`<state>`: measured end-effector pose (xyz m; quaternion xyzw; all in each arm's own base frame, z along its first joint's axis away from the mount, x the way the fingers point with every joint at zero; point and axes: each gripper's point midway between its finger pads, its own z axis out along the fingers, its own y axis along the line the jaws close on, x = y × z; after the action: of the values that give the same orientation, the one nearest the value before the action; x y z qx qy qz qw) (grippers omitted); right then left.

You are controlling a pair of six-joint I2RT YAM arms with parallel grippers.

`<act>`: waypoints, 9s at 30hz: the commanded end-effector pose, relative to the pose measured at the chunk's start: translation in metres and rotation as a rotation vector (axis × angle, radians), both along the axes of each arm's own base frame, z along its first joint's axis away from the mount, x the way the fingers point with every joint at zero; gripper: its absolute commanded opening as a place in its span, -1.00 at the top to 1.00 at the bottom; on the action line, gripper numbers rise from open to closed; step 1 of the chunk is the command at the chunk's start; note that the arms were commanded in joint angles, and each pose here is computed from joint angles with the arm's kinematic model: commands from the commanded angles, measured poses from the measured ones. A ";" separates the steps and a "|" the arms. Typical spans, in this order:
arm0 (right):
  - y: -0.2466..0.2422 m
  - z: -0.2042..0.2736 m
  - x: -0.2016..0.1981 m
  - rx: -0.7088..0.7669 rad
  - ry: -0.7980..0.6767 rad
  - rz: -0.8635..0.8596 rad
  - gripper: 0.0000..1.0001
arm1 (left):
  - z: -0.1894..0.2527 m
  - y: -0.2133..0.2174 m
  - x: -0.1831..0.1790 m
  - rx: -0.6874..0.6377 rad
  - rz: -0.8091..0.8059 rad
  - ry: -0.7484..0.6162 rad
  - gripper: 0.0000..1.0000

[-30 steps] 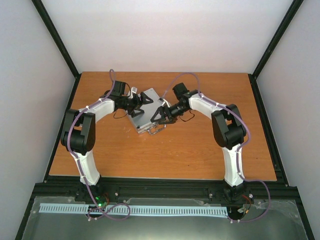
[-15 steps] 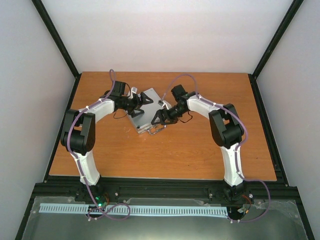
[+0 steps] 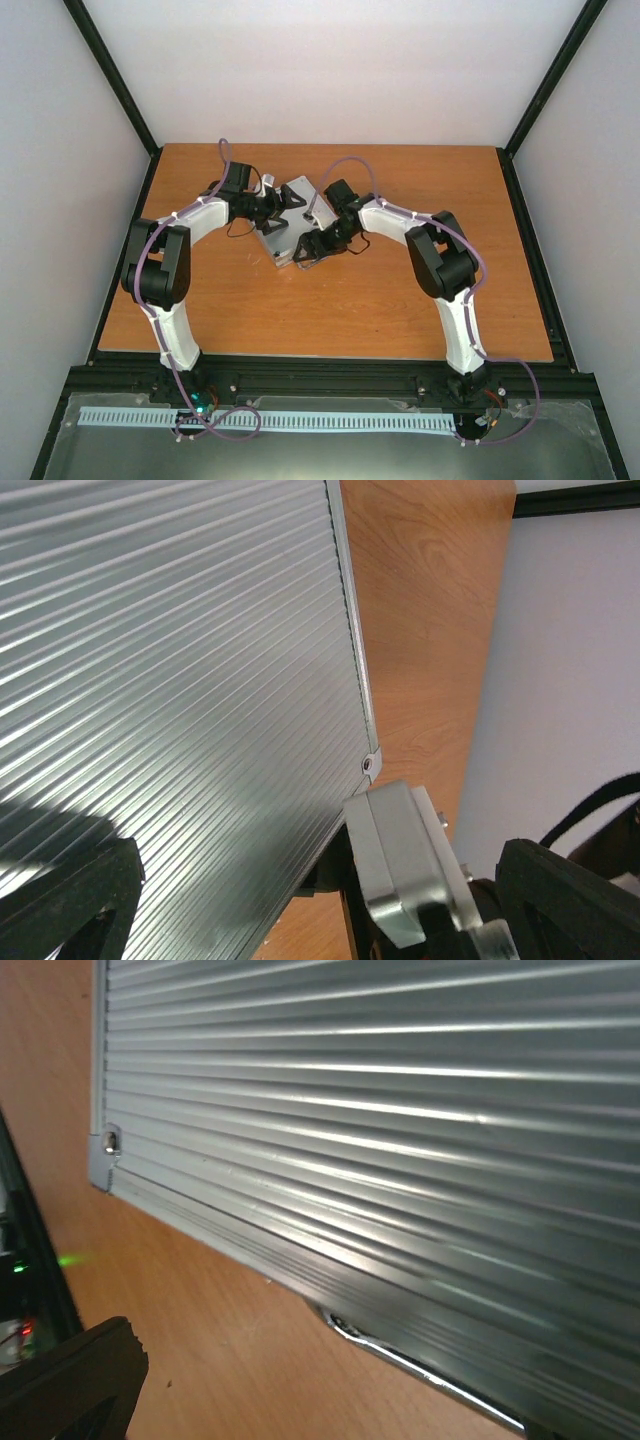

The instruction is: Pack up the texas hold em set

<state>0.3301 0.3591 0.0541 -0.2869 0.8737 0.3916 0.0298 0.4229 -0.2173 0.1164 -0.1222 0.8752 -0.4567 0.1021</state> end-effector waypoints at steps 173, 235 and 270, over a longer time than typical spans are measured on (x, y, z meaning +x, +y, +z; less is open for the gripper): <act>-0.012 0.029 0.013 -0.129 -0.438 0.066 -1.00 | -0.021 0.016 -0.046 0.087 -0.008 0.053 -1.00; 0.039 0.020 -0.001 0.550 0.041 0.292 -0.94 | -0.066 0.015 -0.049 0.096 -0.027 0.135 -0.99; 0.051 0.103 0.043 0.572 -0.114 0.244 -0.94 | -0.055 0.018 -0.051 0.106 -0.018 0.109 -1.00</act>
<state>0.3393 0.3973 0.0798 -0.3359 0.7424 0.5797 -0.0021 0.4219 -0.2006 0.1158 -0.1084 0.8719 -0.4491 0.1625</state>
